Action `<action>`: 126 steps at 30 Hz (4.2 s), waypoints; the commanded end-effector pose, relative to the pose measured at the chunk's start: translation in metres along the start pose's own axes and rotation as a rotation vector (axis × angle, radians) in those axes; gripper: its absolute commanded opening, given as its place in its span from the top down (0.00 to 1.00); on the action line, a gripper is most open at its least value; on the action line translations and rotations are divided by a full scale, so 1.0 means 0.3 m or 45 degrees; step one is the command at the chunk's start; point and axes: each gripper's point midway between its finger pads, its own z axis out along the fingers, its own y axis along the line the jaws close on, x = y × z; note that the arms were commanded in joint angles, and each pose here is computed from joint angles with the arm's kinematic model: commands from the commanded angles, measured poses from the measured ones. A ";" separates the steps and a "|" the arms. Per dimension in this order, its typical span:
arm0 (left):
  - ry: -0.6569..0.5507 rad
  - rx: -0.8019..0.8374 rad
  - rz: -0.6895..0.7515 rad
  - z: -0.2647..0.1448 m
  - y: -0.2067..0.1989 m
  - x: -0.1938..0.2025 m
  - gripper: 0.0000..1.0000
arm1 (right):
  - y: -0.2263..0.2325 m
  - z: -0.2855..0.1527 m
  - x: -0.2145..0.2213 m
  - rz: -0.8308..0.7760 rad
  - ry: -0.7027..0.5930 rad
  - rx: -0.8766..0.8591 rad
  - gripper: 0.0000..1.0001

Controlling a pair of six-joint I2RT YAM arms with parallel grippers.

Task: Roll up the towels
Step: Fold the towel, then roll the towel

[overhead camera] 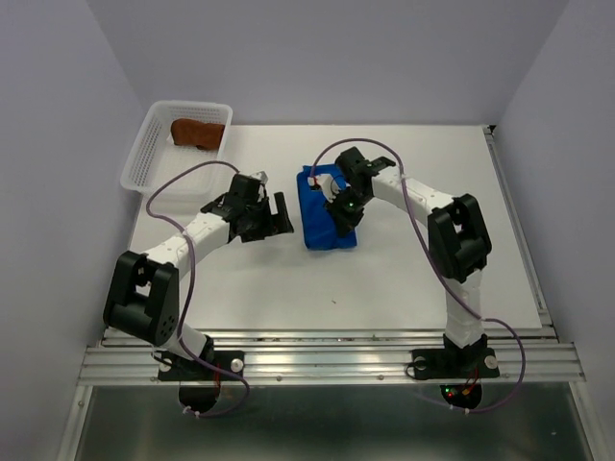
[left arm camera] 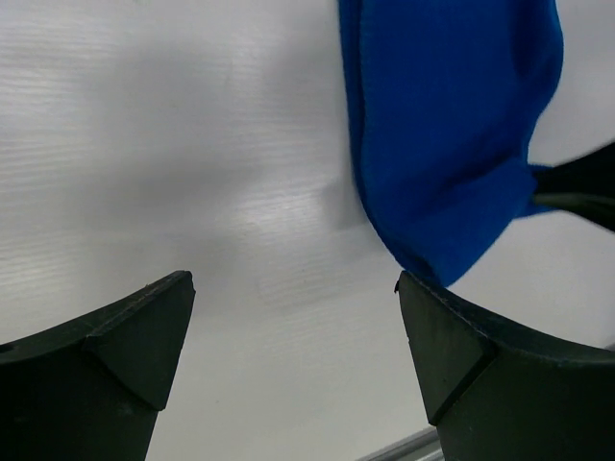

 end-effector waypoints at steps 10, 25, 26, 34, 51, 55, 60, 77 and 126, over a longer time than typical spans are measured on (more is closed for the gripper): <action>-0.001 0.367 0.233 0.010 -0.233 0.086 0.01 | -0.070 -0.007 -0.039 0.001 -0.048 -0.070 0.89; 0.025 0.196 0.169 0.188 -0.184 0.052 0.07 | -0.081 0.026 -0.073 -0.083 -0.107 -0.104 0.75; -0.004 0.171 0.163 0.195 -0.185 0.025 0.07 | -0.085 0.031 -0.066 -0.086 -0.101 -0.096 0.72; 0.112 -0.023 0.138 0.268 -0.087 0.078 0.17 | -0.148 -0.006 -0.042 -0.094 -0.089 0.102 0.38; 0.172 -0.094 0.174 0.303 -0.034 0.138 0.20 | -0.143 -0.223 -0.146 -0.278 -0.346 0.290 0.24; 0.186 -0.108 0.160 0.310 -0.035 0.133 0.20 | -0.156 -0.270 -0.247 -0.383 -0.426 0.305 0.22; 0.185 -0.129 0.129 0.327 -0.043 0.103 0.20 | -0.135 -0.344 -0.299 -0.703 -0.462 0.325 0.18; 0.257 -0.176 -0.016 0.319 -0.008 0.176 0.24 | -0.055 -0.137 0.020 -0.979 -0.291 0.328 0.22; -0.069 0.271 -0.174 0.073 -0.134 0.187 0.01 | 0.156 0.084 0.167 -0.352 -0.139 -0.560 0.90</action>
